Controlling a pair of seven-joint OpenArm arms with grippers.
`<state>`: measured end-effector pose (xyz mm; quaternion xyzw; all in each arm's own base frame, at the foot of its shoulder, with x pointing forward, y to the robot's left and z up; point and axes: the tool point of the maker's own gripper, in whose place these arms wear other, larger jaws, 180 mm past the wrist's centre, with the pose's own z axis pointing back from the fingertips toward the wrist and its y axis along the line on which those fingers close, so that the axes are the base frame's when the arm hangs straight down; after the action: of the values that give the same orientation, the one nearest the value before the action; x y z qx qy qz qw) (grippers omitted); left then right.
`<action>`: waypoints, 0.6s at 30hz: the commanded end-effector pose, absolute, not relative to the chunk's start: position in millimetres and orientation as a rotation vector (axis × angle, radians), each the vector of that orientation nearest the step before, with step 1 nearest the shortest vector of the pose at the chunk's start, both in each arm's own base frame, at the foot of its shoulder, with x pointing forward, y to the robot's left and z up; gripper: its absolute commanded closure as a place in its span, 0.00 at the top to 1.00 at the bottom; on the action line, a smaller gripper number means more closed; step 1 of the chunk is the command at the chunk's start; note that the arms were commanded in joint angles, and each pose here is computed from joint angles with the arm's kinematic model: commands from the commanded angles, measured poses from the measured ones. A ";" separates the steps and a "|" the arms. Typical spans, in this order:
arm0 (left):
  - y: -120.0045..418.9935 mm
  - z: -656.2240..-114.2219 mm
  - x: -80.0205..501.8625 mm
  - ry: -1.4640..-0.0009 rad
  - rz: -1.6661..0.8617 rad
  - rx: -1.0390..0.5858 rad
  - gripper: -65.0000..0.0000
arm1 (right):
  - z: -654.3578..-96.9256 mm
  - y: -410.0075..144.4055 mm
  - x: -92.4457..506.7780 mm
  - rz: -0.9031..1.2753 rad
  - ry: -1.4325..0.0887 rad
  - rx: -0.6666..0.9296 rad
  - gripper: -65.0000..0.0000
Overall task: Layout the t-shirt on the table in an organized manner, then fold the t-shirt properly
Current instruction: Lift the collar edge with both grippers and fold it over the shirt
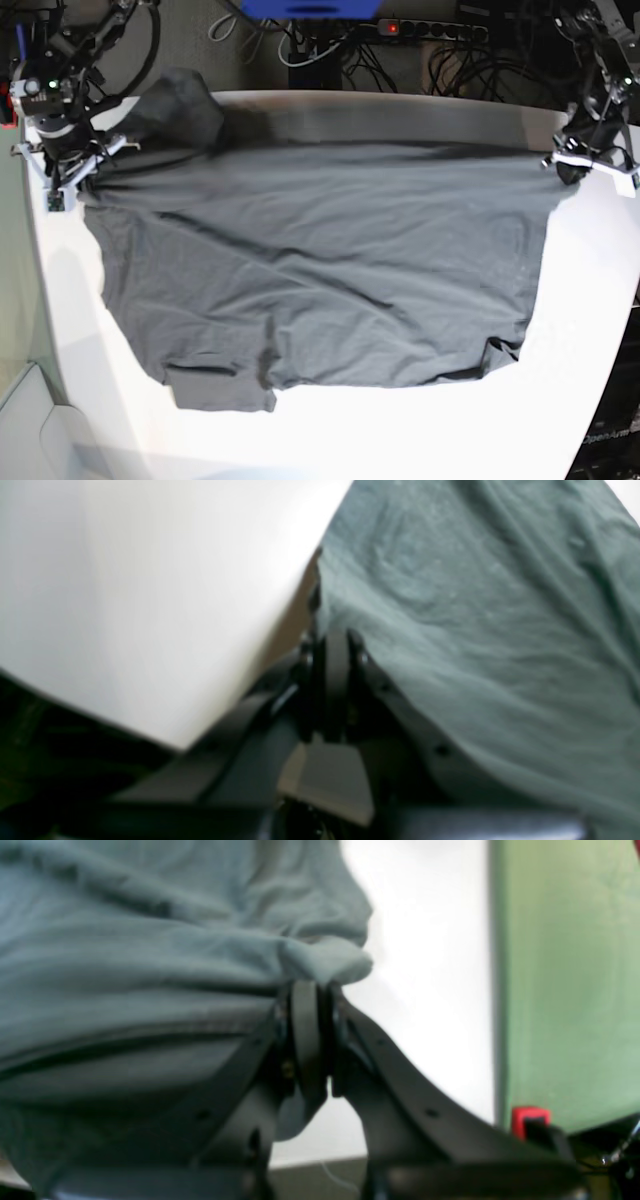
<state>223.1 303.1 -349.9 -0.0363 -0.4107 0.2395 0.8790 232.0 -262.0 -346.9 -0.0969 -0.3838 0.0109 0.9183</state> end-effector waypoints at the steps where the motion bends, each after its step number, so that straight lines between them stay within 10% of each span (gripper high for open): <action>1: 307.0 -333.5 230.8 -0.913 0.477 -0.060 0.00 | -329.3 -263.8 243.5 0.029 -0.858 -0.214 0.00; 18: 319.1 -299.0 243.1 -1.019 0.478 -0.026 0.00 | -307.0 -270.3 255.4 0.036 -0.917 -0.255 0.00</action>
<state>239.5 310.7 -313.8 -0.0272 -0.4601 0.2324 0.8565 249.8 -267.6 -320.4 -0.1144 -0.4200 0.0159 0.9002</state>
